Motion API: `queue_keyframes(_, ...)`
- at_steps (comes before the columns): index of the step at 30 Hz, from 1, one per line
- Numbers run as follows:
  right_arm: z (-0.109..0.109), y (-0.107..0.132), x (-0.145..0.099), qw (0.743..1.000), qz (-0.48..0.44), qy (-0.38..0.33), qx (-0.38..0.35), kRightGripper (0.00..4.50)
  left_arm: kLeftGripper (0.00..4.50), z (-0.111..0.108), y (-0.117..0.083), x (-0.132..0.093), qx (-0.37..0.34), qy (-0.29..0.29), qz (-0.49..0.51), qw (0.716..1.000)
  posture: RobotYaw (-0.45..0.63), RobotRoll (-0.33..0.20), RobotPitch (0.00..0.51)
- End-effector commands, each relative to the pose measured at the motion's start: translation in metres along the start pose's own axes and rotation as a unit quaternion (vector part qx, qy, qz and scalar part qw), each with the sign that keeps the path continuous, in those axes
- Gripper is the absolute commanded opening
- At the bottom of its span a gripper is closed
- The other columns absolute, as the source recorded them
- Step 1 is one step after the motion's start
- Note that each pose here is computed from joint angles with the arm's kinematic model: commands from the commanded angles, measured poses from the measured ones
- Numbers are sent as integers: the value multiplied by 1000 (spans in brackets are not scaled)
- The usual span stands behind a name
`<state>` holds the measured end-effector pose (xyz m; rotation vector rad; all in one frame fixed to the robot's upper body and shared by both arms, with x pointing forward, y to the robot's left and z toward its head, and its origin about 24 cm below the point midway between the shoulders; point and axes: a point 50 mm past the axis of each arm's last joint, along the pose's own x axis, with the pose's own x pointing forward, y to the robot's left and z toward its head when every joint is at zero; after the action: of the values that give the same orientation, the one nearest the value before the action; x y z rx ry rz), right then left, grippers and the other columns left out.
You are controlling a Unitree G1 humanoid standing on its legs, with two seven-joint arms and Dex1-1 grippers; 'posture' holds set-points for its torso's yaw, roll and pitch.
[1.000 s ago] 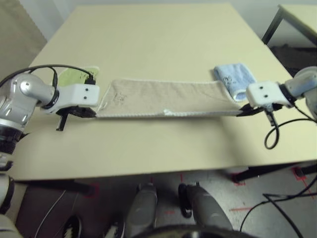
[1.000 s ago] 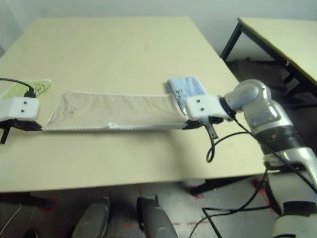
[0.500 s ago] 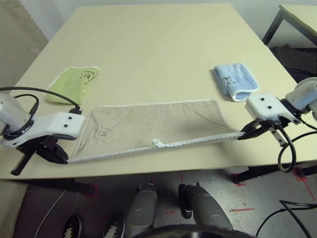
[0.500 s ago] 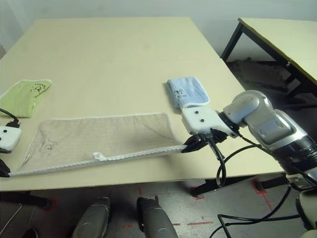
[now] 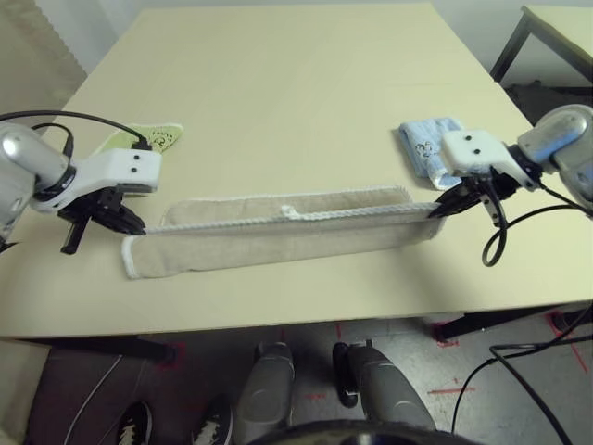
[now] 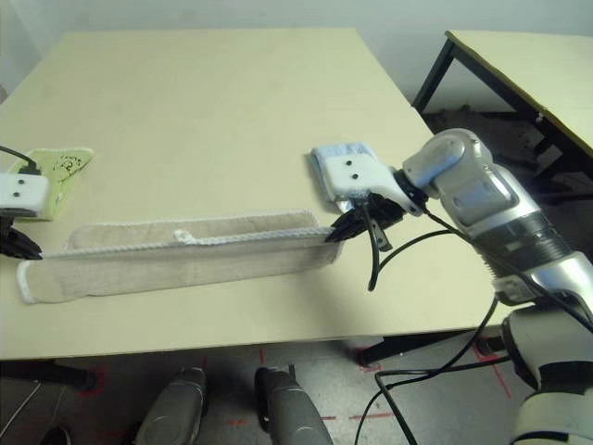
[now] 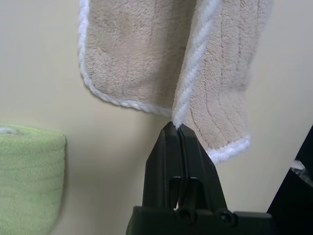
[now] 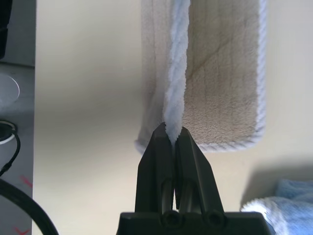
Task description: Fold the towel and set it aside.
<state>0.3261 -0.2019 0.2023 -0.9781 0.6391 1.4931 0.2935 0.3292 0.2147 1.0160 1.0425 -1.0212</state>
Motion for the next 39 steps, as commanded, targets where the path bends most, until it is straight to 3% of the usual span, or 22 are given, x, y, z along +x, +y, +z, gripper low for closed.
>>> queue_keyframes(1, -15, -5, 0, 999, -6, 34, 18, 0, 28, -15, 4, -2, -19, 45, -1, 999, 116, 0, 171)
queue_keyframes(14, -17, -27, -5, 997, -73, 33, -4, 0, 28, -5, 30, -6, 17, 34, 63, 997, 119, 0, 172)
queue_keyframes(24, -18, -30, -2, 995, -91, 31, -12, 0, 28, -3, 35, -1, 27, 37, 80, 996, 114, 0, 169)
queue_keyframes(25, -18, -31, -1, 995, -97, 30, -14, 219, 6, -4, 36, 0, 27, 37, 87, 995, 114, 0, 169)
queue_keyframes(27, -17, -33, 0, 994, -108, 29, -17, 668, 446, -4, 37, 1, 27, 39, 96, 994, 114, 0, 170)
queue_keyframes(30, -17, -35, 0, 992, -118, 29, -19, 1733, 1278, -7, 36, 1, 25, 47, 100, 994, 115, 0, 171)
queue_keyframes(37, -19, -35, -3, 991, -129, 27, -12, 4477, 3865, -15, 35, -4, 21, 52, 122, 991, 121, 0, 167)
queue_keyframes(39, -21, -33, -4, 992, -127, 25, -3, 4500, 4461, -17, 35, -7, 18, 50, 131, 990, 122, 0, 167)
